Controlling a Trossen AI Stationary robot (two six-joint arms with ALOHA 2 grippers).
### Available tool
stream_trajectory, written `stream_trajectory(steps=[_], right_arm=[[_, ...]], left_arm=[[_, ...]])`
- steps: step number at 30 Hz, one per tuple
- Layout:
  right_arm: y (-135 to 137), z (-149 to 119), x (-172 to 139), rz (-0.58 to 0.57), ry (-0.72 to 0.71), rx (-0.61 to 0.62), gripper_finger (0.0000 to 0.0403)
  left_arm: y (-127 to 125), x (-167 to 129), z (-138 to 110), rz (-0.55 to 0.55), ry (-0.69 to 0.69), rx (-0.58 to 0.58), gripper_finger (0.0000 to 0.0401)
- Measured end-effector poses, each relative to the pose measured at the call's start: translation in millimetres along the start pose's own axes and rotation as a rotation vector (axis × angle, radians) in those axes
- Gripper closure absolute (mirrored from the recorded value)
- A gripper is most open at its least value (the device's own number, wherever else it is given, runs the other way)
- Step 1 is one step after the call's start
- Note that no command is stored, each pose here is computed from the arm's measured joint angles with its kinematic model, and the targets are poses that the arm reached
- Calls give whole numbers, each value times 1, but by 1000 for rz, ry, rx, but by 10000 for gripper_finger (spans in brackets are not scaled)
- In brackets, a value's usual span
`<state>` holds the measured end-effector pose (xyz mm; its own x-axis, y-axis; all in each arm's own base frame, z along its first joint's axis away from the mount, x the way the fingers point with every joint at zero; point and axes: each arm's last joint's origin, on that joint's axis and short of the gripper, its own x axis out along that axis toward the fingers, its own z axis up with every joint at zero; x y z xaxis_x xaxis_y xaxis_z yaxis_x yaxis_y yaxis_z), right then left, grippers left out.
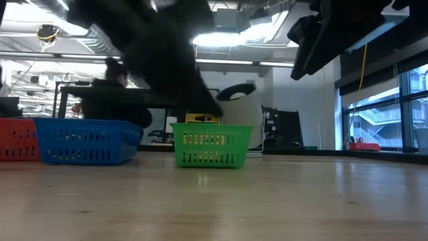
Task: Pick & Place Office Desk Supplies
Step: Put the green bin with crayon boxes on the shelf
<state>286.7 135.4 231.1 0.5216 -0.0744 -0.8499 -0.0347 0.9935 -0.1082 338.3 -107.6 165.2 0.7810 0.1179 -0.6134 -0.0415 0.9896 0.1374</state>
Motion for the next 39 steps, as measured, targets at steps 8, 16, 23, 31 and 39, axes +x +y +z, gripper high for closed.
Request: stream_trajectory(steps=[8, 16, 23, 31, 39], right_arm=[[-1, 0, 0, -24, -8, -1, 201], [-1, 0, 0, -49, -13, -5, 201], [-2, 0, 0, -69, -19, -8, 201], [-3, -2, 0, -77, 6, -9, 201], [0, -4, -1, -75, 14, -22, 201]], left_arm=[[13, 27, -8, 14, 204, -139, 162], [13, 26, -5, -16, 221, -158, 308], [14, 24, -7, -3, 243, -200, 395], [6, -11, 17, -68, 138, -187, 399], [10, -69, 46, 45, -46, -77, 399]])
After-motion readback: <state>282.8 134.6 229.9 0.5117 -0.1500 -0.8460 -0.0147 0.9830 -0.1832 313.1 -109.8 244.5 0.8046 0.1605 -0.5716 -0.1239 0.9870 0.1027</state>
